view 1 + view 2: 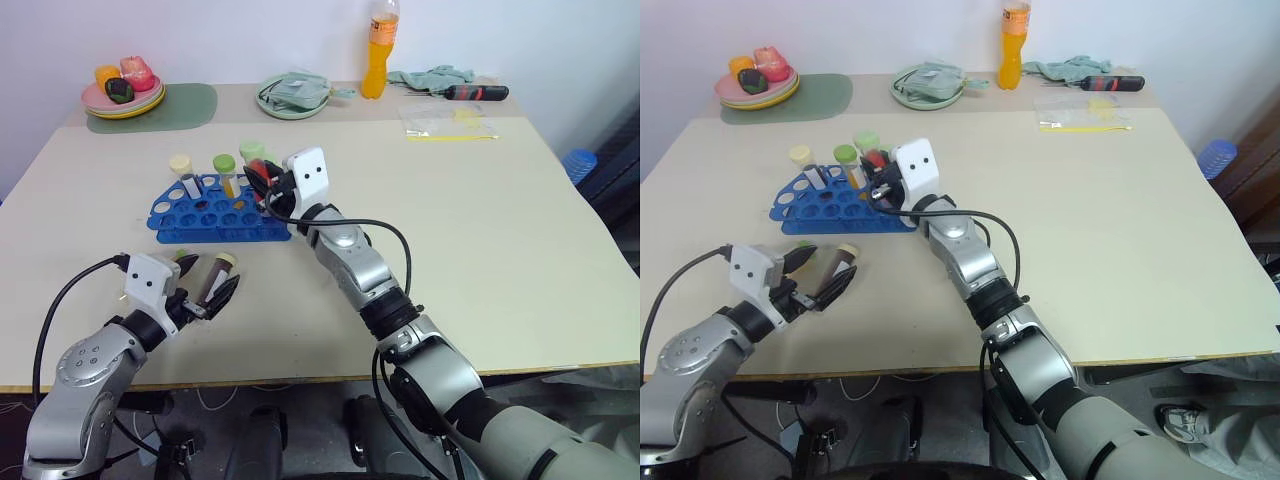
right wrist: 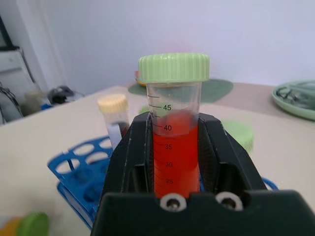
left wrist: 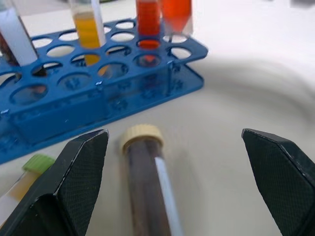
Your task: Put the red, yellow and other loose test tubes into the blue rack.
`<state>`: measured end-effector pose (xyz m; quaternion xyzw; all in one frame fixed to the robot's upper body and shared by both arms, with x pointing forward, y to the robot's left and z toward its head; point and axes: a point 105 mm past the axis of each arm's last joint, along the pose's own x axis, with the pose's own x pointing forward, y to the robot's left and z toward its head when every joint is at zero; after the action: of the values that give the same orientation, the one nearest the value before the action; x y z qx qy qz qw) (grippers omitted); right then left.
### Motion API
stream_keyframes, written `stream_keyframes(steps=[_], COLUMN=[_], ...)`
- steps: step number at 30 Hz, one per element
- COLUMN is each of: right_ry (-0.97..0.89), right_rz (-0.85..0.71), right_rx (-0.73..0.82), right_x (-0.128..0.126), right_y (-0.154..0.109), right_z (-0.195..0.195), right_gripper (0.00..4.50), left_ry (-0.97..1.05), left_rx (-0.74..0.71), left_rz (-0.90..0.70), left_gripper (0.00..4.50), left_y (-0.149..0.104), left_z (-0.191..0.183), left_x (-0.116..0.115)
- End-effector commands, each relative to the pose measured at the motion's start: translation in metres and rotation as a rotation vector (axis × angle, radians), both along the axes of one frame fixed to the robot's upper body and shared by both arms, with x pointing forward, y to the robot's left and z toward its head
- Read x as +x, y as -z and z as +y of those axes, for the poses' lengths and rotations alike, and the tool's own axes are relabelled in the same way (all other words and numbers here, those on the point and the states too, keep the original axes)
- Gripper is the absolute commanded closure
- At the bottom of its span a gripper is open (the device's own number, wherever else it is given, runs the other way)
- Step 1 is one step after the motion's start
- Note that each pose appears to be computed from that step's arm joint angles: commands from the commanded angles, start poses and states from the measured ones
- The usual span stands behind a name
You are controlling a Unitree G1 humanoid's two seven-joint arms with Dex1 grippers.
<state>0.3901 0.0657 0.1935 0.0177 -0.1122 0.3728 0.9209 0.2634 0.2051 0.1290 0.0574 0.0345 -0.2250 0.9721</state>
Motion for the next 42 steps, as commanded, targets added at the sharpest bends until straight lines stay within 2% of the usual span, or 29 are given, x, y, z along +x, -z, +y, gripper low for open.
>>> stream_keyframes(steps=[1, 11, 20, 27, 30, 34, 35, 39, 42], right_ry=[-0.053, -0.036, -0.035, -0.104, -0.121, -0.132, -0.133, -0.149, -0.174], right_rz=[-0.037, -0.032, -0.050, -0.039, -0.053, -0.078, -0.090, -0.171, -0.240], right_rx=[0.060, 0.027, 0.045, 0.072, 0.097, 0.109, 0.111, 0.118, 0.123], right_x=[-0.012, -0.010, -0.010, -0.017, -0.019, -0.022, -0.023, -0.030, -0.039], right_y=[-0.015, 0.000, 0.001, 0.009, 0.004, 0.000, -0.002, -0.017, -0.034], right_z=[0.022, 0.023, 0.028, 0.028, 0.027, 0.027, 0.026, 0.022, 0.012], right_gripper=[3.72, 3.72, 3.72, 3.72, 2.32, 0.21, 0.09, 0.09, 0.09], left_ry=[0.009, 0.021, 0.025, 0.013, 0.010, 0.007, 0.004, -0.030, -0.078], left_rx=[0.010, 0.008, 0.006, 0.008, 0.011, 0.013, 0.015, 0.031, 0.018], left_rz=[-0.046, -0.054, -0.056, -0.055, -0.054, -0.053, -0.053, -0.053, -0.051], left_gripper=[0.00, 0.00, 0.00, 0.00, 0.00, 0.00, 0.00, 0.00, 0.00], left_y=[-0.013, -0.015, -0.015, -0.016, -0.016, -0.017, -0.017, -0.019, -0.031], left_z=[0.000, -0.004, -0.008, -0.005, -0.004, -0.005, -0.004, 0.001, 0.012], left_x=[-0.001, 0.002, 0.002, 0.002, 0.001, 0.001, 0.001, 0.003, 0.007])
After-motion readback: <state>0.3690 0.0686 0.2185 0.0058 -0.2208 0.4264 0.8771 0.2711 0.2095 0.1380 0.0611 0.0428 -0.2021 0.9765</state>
